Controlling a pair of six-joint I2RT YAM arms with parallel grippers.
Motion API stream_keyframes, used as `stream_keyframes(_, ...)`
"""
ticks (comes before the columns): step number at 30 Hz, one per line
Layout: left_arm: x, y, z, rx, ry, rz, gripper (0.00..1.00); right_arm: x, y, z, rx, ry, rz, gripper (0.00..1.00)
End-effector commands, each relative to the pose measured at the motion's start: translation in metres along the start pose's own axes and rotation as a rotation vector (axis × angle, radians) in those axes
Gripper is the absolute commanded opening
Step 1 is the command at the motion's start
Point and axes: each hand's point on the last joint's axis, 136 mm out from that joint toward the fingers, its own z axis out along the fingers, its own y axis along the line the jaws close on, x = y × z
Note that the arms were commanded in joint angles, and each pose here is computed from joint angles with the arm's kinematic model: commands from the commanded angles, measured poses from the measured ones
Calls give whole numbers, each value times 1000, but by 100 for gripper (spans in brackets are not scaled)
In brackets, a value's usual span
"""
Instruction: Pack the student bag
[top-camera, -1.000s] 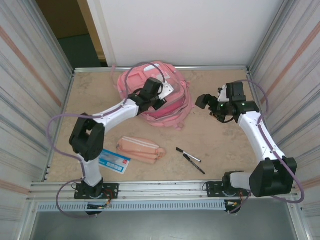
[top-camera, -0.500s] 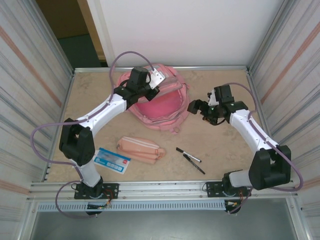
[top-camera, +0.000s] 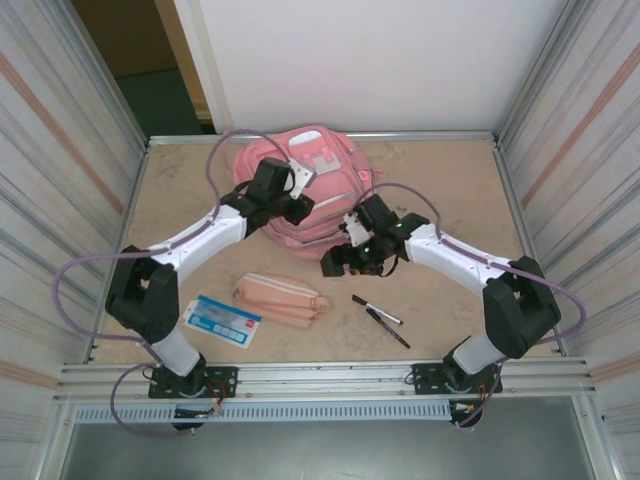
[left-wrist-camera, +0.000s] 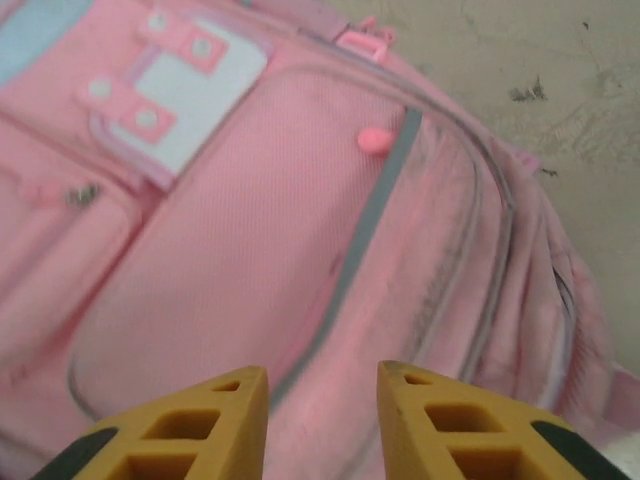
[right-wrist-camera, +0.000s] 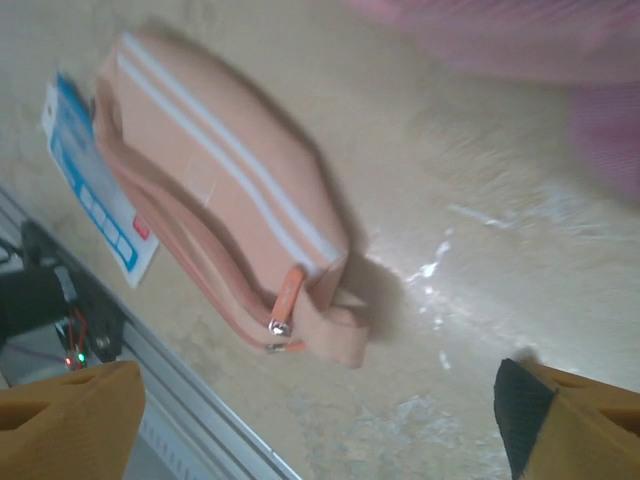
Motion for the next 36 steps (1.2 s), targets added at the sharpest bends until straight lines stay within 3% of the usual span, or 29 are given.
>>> stream_keyframes(1, 8, -1, -41, 0, -9, -218, 37, 12, 1, 17, 3, 75, -56, 85)
stream_keyframes(10, 135, -8, -111, -95, 307, -593, 51, 13, 17, 64, 61, 188, -156, 78)
stream_keyframes(13, 173, -25, -125, -46, 433, -751, 55, 17, 25, 68, 60, 184, -198, 78)
stream_keyframes(18, 212, -24, -116, -64, 488, -870, 56, 35, 57, 64, 137, 94, -589, 82)
stream_keyframes(22, 222, -7, -103, -107, 488, -912, 57, 47, 79, 78, 213, 21, -931, 89)
stream_keyframes(24, 220, -2, -95, -74, 473, -978, 58, 46, 86, 92, 252, -5, -1016, 91)
stream_keyframes(29, 213, 16, -90, -1, 406, -1141, 59, 34, 94, 117, 288, -33, -1042, 92)
stream_keyframes(36, 198, 31, -95, 12, 329, -1160, 61, 52, 69, 142, 335, 40, -1057, 88)
